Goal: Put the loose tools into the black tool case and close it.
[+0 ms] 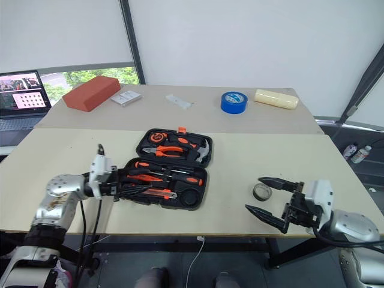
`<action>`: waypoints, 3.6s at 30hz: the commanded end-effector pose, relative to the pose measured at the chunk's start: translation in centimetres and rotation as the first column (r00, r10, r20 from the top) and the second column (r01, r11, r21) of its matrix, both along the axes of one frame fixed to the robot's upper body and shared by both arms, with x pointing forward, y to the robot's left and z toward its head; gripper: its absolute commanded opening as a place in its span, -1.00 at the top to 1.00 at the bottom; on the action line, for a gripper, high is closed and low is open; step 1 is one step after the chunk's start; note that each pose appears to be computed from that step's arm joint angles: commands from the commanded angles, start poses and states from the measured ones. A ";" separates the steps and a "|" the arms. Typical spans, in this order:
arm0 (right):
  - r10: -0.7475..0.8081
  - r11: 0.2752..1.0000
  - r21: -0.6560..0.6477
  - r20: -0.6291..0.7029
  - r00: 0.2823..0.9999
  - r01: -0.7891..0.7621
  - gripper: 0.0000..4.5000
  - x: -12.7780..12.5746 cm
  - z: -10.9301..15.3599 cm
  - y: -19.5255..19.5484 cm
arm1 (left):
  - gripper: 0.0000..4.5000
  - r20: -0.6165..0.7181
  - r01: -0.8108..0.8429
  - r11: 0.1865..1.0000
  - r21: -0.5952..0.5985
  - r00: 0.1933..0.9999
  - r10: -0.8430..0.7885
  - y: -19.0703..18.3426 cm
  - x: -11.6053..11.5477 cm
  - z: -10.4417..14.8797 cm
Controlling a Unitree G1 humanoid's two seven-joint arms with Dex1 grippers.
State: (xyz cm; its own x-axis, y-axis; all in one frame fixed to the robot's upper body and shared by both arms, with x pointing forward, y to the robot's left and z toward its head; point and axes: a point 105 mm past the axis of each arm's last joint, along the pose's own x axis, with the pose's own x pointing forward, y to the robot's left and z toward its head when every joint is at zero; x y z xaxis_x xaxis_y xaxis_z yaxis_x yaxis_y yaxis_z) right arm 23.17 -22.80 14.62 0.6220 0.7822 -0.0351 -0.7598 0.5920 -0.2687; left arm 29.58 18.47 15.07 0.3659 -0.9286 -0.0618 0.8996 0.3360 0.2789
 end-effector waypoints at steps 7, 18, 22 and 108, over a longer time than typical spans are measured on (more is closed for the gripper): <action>-0.184 0.974 -0.151 -0.098 0.978 0.169 -1.00 -2.3 -3.8 -5.2 | -0.98 -0.072 -0.010 0.998 -0.064 0.997 0.006 1.1 -7.2 -0.6; -0.022 0.933 -0.350 -0.287 0.958 -0.083 -1.00 3.2 -1.7 0.3 | -0.98 -0.082 0.052 0.997 -0.065 0.995 -0.057 -0.3 -8.1 -1.0; -0.061 0.891 -0.441 -0.359 0.931 -0.112 -1.00 5.0 -2.8 0.7 | -0.98 -0.073 0.051 0.997 -0.060 0.996 -0.055 -0.4 -7.9 -1.0; 0.227 0.865 -0.383 -0.276 0.934 -0.323 0.08 12.9 -1.7 11.3 | 0.43 -0.106 -0.744 0.668 0.008 0.663 0.741 11.9 2.4 0.0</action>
State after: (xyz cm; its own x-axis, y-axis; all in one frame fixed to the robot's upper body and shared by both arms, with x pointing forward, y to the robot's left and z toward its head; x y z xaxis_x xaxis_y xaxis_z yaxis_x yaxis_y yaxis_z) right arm 35.03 -11.43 12.76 0.2439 0.8136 -0.5278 -0.9696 0.1926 -0.1511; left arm 31.14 29.71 15.97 0.9121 -0.4071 -0.0479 0.4094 0.8985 0.1583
